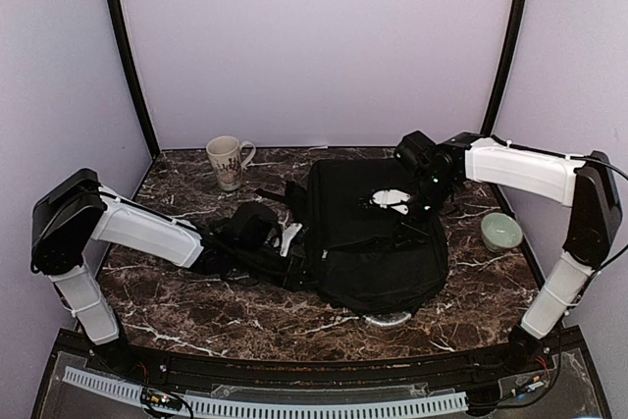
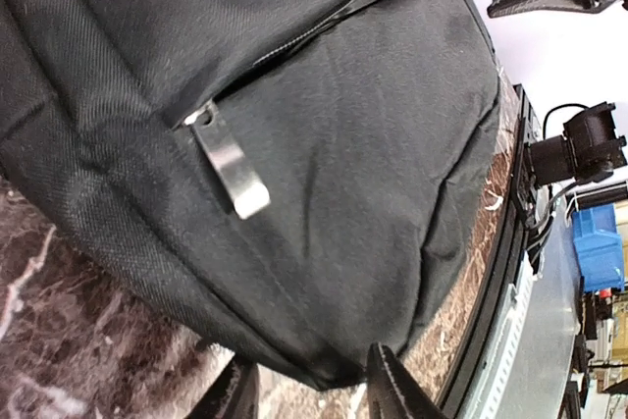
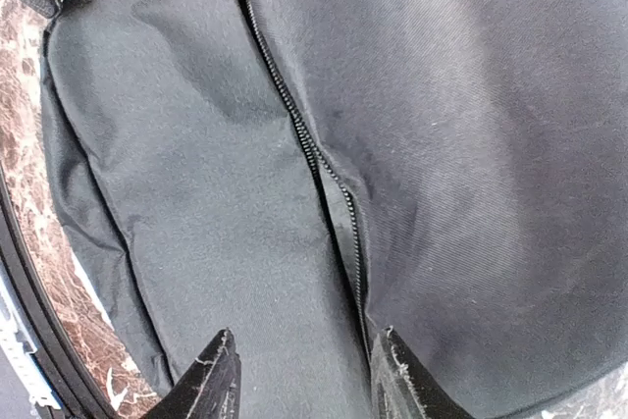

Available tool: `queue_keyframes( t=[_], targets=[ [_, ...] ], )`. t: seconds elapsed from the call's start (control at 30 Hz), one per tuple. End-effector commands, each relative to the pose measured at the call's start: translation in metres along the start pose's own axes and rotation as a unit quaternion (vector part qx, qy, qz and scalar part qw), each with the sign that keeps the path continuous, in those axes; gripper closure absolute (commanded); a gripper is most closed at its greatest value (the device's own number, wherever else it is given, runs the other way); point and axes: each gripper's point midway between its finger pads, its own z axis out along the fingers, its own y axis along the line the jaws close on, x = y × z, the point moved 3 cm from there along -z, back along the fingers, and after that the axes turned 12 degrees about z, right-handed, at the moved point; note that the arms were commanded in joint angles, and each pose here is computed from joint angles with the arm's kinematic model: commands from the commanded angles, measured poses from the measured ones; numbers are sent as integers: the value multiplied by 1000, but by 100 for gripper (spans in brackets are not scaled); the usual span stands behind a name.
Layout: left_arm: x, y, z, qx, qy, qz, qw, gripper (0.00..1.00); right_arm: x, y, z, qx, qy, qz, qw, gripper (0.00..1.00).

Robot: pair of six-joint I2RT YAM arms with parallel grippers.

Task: Pack the student bag
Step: Adjust the student bag at the center of the board.

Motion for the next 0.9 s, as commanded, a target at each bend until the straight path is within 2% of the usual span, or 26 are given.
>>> queue_keyframes(
  t=[0.0,0.23,0.37,0.53,0.7,0.87],
  targets=[
    [-19,9,-22,-21,2,2,1000,59,-12,-2,-14,7,-27,5,1000,55],
    [-63,48,-22,-26,-58,-63,996,58,-38,-35,13,64,-46,47,996,67],
    [-75,48,-5,6,-56,-70,996,58,-35,-42,37,68,-34,61,995,70],
    [-68,53,14,31,-34,-95,994,57,-12,-55,65,110,-2,66,992,70],
    [-57,55,21,42,-19,-115,992,71,6,-59,73,139,17,65,988,70],
    [-60,44,19,82,-35,-135,987,86,-10,-55,44,142,-21,64,988,70]
  ],
)
